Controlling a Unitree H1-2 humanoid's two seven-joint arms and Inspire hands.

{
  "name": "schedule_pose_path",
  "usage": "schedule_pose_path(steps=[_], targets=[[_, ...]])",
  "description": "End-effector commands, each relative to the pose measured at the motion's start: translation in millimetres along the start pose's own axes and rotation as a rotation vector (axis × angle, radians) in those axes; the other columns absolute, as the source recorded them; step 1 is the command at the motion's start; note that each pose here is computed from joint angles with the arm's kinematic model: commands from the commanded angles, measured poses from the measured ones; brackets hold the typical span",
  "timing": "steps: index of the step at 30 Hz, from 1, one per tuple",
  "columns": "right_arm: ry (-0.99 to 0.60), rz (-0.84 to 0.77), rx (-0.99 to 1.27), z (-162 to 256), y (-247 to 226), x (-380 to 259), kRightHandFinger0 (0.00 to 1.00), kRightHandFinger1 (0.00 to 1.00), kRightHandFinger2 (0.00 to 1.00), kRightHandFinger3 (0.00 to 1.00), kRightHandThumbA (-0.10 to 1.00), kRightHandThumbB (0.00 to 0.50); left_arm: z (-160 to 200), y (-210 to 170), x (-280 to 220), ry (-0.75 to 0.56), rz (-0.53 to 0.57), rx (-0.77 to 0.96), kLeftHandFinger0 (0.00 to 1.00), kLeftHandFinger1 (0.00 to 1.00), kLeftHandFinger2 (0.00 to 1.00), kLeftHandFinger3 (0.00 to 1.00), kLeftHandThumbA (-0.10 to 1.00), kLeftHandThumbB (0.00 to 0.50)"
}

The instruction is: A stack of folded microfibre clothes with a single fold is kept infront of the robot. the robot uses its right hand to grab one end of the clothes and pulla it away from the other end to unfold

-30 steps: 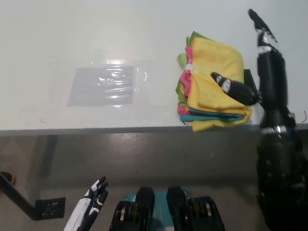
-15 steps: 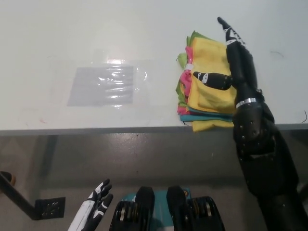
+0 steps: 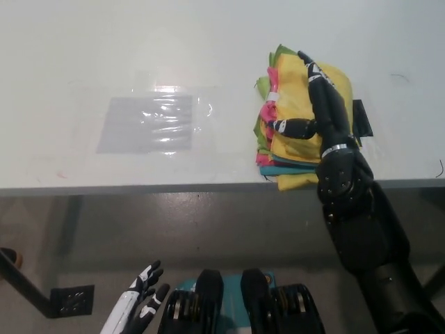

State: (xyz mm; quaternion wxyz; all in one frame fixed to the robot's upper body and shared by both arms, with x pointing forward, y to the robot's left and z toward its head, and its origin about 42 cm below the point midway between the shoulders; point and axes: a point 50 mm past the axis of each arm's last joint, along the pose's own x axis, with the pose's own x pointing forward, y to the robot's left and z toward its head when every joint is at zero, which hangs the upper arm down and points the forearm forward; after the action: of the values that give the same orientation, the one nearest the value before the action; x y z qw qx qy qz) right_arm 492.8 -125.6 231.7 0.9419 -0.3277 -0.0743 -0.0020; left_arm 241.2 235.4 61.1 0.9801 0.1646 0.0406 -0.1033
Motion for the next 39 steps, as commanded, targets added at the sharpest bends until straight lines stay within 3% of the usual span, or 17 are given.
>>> schedule_pose_path(steps=[1, 5, 14, 15, 16, 17, 18, 19, 20, 22, 23, 25, 27, 31, 34, 37, 39], targets=[[-0.059, -0.036, 0.048, 19.4, 1.4, 15.3, 1.0, 1.0, 1.0, 1.0, 0.98, 0.223, 8.6, 3.6, -0.5, -0.047, -0.006, 0.027, 1.0, 1.0, 1.0, 1.0, 0.89, 0.196], [0.025, 0.005, 0.023, -5.7, 17.3, 15.1, 1.0, 1.0, 1.0, 1.0, 1.0, 0.26, 9.7, 3.4, 0.5, -0.051, -0.014, 0.029, 1.0, 1.0, 1.0, 1.0, 0.9, 0.202], [0.166, 0.051, 0.014, -45.8, 28.3, 15.7, 1.0, 1.0, 1.0, 1.0, 0.99, 0.269, 13.7, 6.5, 6.7, -0.059, -0.018, 0.047, 1.0, 1.0, 1.0, 1.0, 0.9, 0.188], [0.196, 0.026, -0.014, -49.5, 28.1, 15.1, 0.82, 0.98, 1.0, 1.0, 0.87, 0.252, 13.4, 7.0, 7.0, -0.061, -0.015, 0.05, 1.0, 1.0, 1.0, 1.0, 0.91, 0.192], [0.233, 0.008, -0.053, -53.2, 28.3, 15.0, 0.41, 0.56, 0.71, 0.79, 0.72, 0.203, 13.3, 6.8, 7.0, -0.063, -0.014, 0.051, 1.0, 1.0, 1.0, 1.0, 0.91, 0.191], [0.253, -0.011, -0.086, -56.1, 29.5, 14.6, 0.12, 0.25, 0.42, 0.56, 0.51, 0.179, 12.7, 6.7, 6.1, -0.064, -0.013, 0.054, 1.0, 1.0, 1.0, 1.0, 0.91, 0.185], [0.254, -0.035, -0.103, -59.1, 30.0, 14.0, 0.0, 0.04, 0.22, 0.34, 0.12, 0.155, 12.6, 6.7, 5.7, -0.063, -0.013, 0.054, 1.0, 1.0, 1.0, 1.0, 0.91, 0.183], [0.24, -0.059, -0.107, -60.8, 29.8, 14.1, 0.0, 0.02, 0.21, 0.31, 0.0, 0.154, 13.2, 7.2, 6.2, -0.061, -0.013, 0.053, 1.0, 1.0, 1.0, 1.0, 0.91, 0.183], [0.228, -0.1, -0.085, -64.9, 29.3, 12.4, 0.0, 0.0, 0.26, 0.27, -0.1, 0.153, 14.0, 7.3, 7.2, -0.065, -0.013, 0.048, 1.0, 1.0, 1.0, 1.0, 0.9, 0.178], [0.217, -0.12, -0.063, -65.4, 27.4, 13.6, 0.0, 0.05, 0.44, 0.46, -0.1, 0.145, 14.7, 7.8, 9.2, -0.066, -0.01, 0.045, 1.0, 1.0, 1.0, 1.0, 0.9, 0.188], [0.204, -0.132, -0.053, -64.1, 26.5, 14.2, 0.0, 0.15, 0.61, 0.64, -0.1, 0.141, 14.3, 7.8, 9.2, -0.066, -0.009, 0.043, 1.0, 1.0, 1.0, 1.0, 0.9, 0.191], [0.19, -0.144, -0.048, -64.3, 25.5, 14.9, 0.0, 0.26, 0.73, 0.77, -0.1, 0.146, 14.2, 7.5, 9.0, -0.064, -0.01, 0.048, 1.0, 1.0, 1.0, 1.0, 0.91, 0.192], [0.181, -0.154, -0.049, -64.5, 24.6, 15.2, 0.0, 0.28, 0.74, 0.8, -0.1, 0.149, 14.2, 7.4, 9.0, -0.063, -0.008, 0.048, 1.0, 1.0, 1.0, 1.0, 0.91, 0.19], [0.125, -0.189, -0.02, -64.0, 24.5, 13.6, 0.0, 0.2, 0.59, 0.68, -0.1, 0.17, 14.3, 7.9, 9.4, -0.065, -0.009, 0.04, 1.0, 1.0, 1.0, 1.0, 0.9, 0.179], [0.087, -0.207, -0.006, -63.4, 24.4, 12.4, 0.0, 0.19, 0.58, 0.68, -0.1, 0.162, 14.0, 8.2, 9.6, -0.059, -0.008, 0.04, 1.0, 1.0, 1.0, 1.0, 0.9, 0.19], [0.043, -0.243, 0.044, -61.2, 20.0, 11.3, 0.0, 0.24, 0.64, 0.74, -0.1, 0.142, 14.7, 8.6, 9.2, -0.064, -0.005, 0.043, 1.0, 1.0, 1.0, 1.0, 0.9, 0.186], [0.0, -0.286, 0.107, -59.1, 14.6, 10.9, 0.0, 0.26, 0.64, 0.72, -0.1, 0.135, 15.9, 8.5, 11.5, -0.065, -0.002, 0.037, 1.0, 1.0, 1.0, 1.0, 0.9, 0.189]])
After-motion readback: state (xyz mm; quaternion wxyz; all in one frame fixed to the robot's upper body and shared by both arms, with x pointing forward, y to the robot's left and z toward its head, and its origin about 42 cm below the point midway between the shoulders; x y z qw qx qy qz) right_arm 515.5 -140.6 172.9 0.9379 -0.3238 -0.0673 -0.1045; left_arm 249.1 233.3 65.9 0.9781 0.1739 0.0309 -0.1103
